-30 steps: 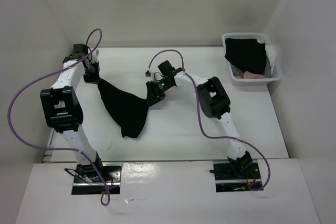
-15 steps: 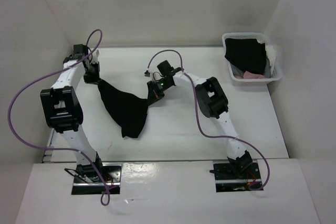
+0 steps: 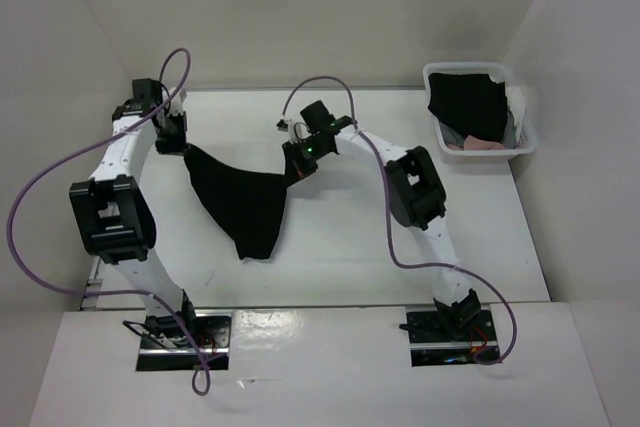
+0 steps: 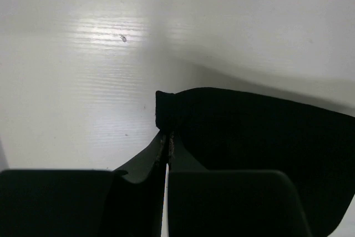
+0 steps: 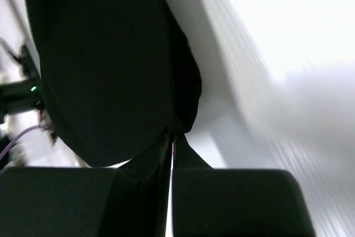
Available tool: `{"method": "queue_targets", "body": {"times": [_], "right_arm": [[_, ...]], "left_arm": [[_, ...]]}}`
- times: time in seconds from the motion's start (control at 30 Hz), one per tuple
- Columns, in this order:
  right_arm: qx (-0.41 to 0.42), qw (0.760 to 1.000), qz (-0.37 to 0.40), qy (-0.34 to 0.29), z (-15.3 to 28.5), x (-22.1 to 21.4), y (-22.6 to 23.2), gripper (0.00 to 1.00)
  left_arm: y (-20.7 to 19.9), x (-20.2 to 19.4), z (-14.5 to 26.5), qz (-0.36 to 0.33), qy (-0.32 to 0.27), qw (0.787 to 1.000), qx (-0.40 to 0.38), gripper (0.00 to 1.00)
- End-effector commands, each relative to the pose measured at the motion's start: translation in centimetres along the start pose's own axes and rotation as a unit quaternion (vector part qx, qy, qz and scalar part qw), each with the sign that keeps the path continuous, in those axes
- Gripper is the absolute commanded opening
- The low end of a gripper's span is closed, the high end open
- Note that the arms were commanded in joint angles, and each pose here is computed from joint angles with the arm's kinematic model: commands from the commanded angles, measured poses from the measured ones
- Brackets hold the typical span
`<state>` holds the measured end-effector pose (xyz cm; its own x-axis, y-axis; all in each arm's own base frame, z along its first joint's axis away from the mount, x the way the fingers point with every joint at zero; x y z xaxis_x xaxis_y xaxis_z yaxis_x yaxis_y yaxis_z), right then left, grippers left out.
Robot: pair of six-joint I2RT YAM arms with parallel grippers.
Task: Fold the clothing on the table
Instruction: Flatten the skirt out
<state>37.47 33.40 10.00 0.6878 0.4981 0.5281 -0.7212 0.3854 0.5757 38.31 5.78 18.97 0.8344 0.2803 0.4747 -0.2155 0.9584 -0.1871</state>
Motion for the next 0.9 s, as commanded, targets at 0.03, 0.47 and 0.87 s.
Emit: {"method": "queue_targets", "body": {"times": [0.03, 0.47, 0.87], "right_arm": [[-0.114, 0.981, 0.118, -0.103, 8.7, 5.5, 5.9, 0.00], [-0.320, 0.906, 0.200, -0.191, 20.3, 7.9, 11.8, 0.00], [-0.397, 0.849, 0.247, -0.244, 27.6, 5.2, 16.7, 0.00]], "left_arm": [[-2.4, 2.8, 8.0, -0.049, -0.118, 0.992, -0.025, 0.00], [-9.4, -0.5, 17.0, -0.184, -0.178, 0.953, -0.163, 0.00], [-11.1, -4.5, 23.6, -0.245, -0.263, 0.913, -0.194, 0.00]]}}
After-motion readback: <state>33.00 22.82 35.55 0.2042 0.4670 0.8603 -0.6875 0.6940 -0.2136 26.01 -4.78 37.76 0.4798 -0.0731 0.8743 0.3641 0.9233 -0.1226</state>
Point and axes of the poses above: each gripper's point midway between its finger pads, its own z axis back along the fingers, its own y axis along the line the jaws close on, x = y × z, the point moved 8 cm from there along z, back along the fingers, and after that the axes turned 9 degrees about z, right-handed, at the moved point
